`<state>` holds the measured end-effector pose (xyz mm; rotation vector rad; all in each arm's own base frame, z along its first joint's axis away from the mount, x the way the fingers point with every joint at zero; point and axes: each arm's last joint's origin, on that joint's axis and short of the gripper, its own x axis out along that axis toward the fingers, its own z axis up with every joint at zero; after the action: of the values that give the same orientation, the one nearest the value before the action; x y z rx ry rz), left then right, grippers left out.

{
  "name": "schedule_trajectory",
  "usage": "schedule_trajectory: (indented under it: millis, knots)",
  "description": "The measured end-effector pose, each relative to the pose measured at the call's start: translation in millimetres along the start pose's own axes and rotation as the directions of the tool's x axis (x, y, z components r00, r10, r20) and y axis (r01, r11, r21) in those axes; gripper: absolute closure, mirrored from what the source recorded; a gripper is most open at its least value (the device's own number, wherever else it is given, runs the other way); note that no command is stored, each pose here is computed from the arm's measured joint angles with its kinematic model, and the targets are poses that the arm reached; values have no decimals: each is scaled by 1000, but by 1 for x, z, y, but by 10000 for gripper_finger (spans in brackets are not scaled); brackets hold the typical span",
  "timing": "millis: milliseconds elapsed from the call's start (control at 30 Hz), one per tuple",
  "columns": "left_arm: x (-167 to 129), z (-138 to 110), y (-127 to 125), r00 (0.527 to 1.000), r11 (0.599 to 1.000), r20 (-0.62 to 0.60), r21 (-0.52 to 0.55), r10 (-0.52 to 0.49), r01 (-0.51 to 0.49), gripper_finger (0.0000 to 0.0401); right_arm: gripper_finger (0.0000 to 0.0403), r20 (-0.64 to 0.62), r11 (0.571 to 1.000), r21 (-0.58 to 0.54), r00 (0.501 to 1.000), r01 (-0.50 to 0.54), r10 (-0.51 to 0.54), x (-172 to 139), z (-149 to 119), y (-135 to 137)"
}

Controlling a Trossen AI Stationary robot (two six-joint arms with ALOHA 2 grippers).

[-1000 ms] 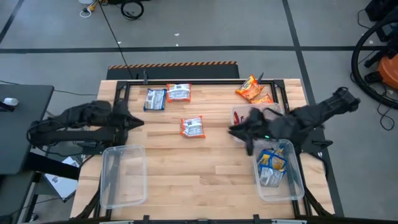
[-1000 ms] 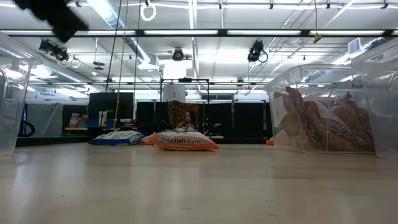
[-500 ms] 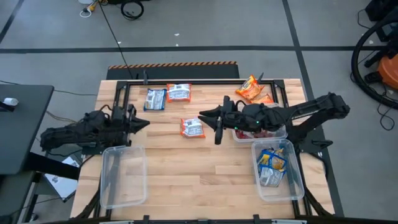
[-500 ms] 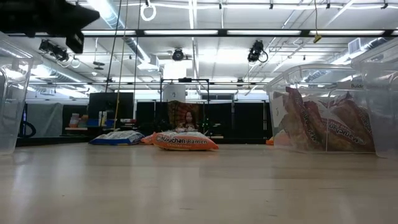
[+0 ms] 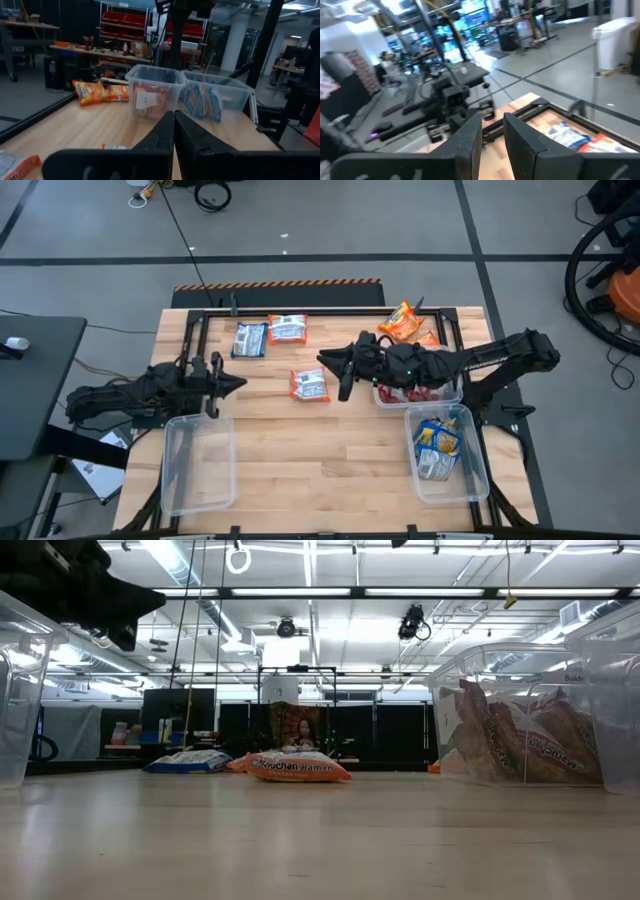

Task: Sort Maruchan noodles
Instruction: Put the blue noodle pack into the bottom right container

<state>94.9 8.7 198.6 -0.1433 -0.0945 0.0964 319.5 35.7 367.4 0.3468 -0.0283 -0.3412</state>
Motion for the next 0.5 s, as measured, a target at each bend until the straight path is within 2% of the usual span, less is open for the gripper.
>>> schedule_trajectory:
  millis: [367, 500]
  knots:
    - [0, 0, 0, 1000, 1000, 0, 1, 0, 0, 388, 316, 67, 993, 91, 994, 75, -81, 0, 5, -2]
    - [0, 0, 0, 1000, 1000, 1, 1, 0, 0, 388, 316, 70, 981, 180, 994, 74, -88, 0, 5, -3]
